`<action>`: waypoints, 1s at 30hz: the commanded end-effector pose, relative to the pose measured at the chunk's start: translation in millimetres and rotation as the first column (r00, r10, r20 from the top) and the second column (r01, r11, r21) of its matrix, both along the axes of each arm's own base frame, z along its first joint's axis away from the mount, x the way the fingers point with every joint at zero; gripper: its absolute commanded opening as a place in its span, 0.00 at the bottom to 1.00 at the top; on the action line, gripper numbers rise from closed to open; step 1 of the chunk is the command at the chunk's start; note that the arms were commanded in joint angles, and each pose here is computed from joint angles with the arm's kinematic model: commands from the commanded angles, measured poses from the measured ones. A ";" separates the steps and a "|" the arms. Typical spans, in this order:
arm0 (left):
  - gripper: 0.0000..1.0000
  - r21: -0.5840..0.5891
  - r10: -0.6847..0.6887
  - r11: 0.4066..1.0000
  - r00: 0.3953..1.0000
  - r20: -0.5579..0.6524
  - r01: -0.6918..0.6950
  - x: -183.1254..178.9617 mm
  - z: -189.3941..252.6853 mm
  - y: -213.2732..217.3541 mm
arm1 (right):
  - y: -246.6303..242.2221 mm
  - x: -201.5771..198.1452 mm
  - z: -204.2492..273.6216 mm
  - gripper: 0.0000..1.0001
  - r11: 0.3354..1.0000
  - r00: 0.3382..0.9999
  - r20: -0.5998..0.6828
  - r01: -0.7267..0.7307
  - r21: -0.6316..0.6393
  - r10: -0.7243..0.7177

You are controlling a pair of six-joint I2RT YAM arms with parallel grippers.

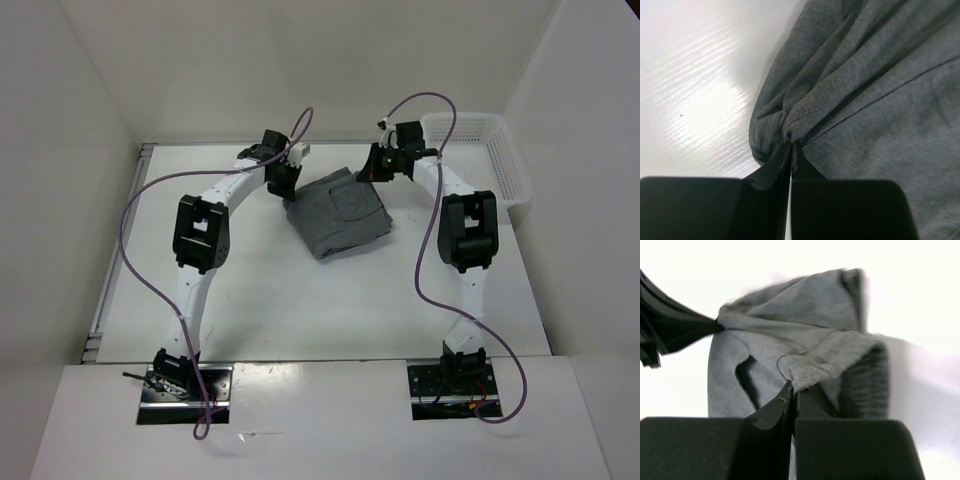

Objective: Fold and stack the shorts
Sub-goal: Fold the shorts

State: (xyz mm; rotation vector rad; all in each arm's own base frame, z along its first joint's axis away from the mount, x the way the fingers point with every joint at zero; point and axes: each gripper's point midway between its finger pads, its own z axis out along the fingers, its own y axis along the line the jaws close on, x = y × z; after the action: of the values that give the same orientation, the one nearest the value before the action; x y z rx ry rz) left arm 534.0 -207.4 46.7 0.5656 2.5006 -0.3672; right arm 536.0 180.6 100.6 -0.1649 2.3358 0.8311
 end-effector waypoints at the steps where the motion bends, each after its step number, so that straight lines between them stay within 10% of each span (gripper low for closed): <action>1: 0.00 0.011 0.053 0.999 0.998 0.023 -0.054 4.9 6.1 30.2 | -19.6 51.9 30.8 0.00 0.993 0.979 0.178 0.111 -0.045 -0.102; 6: 0.00 0.024 0.097 0.995 0.995 0.016 -0.097 7.3 1.0 53.3 | -26.9 66.7 28.8 0.02 0.985 0.969 0.206 0.153 -0.077 -0.134; 13: 0.11 -0.019 0.058 0.998 0.998 0.005 -0.058 7.1 4.7 38.5 | -39.1 73.0 1.1 0.84 0.954 0.958 0.217 0.232 -0.192 -0.189; 19: 0.68 -0.033 0.058 0.998 0.997 0.052 -0.057 10.1 35.6 37.8 | -62.6 51.3 33.2 0.91 0.953 0.960 0.229 0.213 -0.217 -0.163; 24: 0.79 -0.067 0.042 0.997 0.996 0.081 -0.036 8.7 59.1 32.7 | -33.7 -44.9 -2.1 0.97 0.992 0.996 0.028 -0.080 -0.101 0.083; 30: 0.83 -0.095 0.042 0.995 0.995 0.092 -0.033 0.3 85.8 39.7 | -45.4 -52.4 -16.0 1.00 0.982 0.996 0.031 -0.073 -0.174 0.079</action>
State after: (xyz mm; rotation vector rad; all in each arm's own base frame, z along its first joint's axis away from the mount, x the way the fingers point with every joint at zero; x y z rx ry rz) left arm 531.2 -169.0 71.4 0.4852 2.4991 -0.3929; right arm 483.1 129.2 62.5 -0.2392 2.4488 0.6477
